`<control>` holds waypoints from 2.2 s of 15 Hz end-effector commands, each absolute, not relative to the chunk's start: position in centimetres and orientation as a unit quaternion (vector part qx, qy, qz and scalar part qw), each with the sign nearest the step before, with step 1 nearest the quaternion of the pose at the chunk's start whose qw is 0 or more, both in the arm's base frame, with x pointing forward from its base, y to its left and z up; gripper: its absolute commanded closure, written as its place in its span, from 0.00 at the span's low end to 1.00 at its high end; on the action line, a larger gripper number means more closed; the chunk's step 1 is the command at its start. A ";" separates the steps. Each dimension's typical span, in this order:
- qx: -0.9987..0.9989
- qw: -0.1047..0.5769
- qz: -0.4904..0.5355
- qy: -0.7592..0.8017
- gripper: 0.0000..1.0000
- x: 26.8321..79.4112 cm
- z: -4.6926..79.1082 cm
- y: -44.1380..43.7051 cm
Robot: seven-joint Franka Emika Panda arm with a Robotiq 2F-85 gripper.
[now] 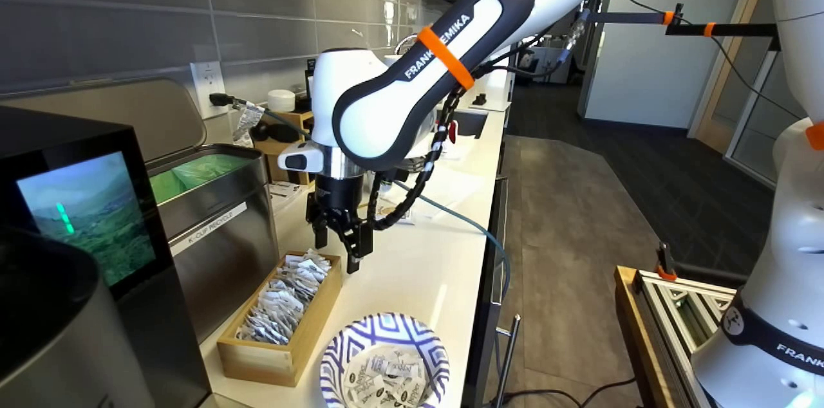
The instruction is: Move the white sachets to blue and white bowl
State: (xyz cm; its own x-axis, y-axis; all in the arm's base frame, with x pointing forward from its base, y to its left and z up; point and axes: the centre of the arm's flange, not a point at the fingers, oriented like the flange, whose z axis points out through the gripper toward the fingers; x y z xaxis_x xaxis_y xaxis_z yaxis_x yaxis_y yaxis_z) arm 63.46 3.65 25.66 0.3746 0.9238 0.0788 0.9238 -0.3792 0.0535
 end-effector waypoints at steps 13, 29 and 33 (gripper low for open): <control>0.816 0.013 -0.004 0.578 0.54 66.8 23.2 2.8; 0.827 0.048 0.032 0.560 0.99 63.0 30.9 3.1; 0.824 0.068 0.055 0.559 0.99 59.6 35.4 2.9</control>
State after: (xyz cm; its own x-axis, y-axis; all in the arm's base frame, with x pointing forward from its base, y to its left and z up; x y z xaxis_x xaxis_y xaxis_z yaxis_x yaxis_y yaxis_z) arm 64.38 2.82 32.84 0.3665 0.9304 0.0114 0.9200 -0.3642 0.1445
